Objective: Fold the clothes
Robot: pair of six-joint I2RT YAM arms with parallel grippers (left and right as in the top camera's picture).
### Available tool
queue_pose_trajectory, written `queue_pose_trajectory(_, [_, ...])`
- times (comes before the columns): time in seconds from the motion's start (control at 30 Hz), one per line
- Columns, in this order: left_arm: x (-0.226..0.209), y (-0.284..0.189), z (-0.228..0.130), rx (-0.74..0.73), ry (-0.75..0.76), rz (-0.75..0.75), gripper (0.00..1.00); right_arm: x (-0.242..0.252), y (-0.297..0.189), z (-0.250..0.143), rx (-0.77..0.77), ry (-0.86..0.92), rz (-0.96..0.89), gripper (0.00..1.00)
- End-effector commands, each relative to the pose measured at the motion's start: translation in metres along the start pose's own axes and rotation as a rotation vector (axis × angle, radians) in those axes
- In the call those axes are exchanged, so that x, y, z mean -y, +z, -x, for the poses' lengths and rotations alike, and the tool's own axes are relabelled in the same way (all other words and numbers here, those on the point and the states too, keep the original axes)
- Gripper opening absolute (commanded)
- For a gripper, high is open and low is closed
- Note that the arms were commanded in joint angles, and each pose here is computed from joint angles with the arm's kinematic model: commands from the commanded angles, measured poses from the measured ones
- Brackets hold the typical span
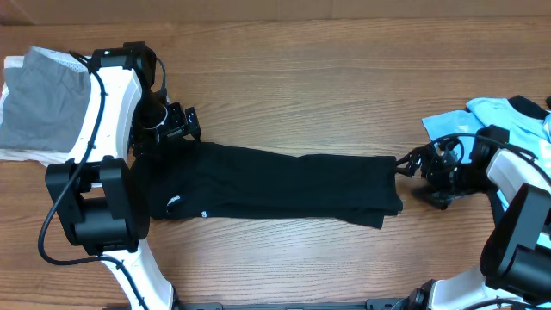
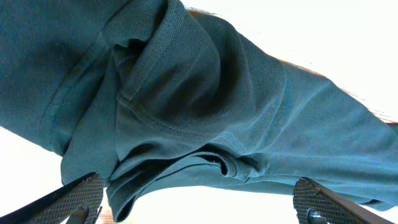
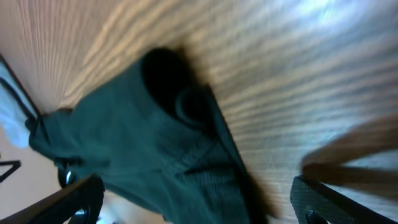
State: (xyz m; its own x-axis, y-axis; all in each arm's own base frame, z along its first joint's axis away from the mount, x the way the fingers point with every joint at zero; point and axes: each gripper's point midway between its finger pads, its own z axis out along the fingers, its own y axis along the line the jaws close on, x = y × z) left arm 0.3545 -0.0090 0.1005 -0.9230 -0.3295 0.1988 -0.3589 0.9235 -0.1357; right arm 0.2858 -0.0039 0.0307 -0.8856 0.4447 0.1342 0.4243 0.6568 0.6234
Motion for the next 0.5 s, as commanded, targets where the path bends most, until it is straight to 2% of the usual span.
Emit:
queue_pose_trajectory(0.0, [0.008,-0.006,0.002,0.017,0.027,-0.019,1.0,-0.005,0.002,-0.01,-0.013,-0.002,0.045,1.0])
queue_pose_trajectory(0.47, [0.007,-0.006,0.0,0.01,0.027,-0.017,1.0,-0.015,0.039,-0.046,-0.102,0.02,0.111,0.98])
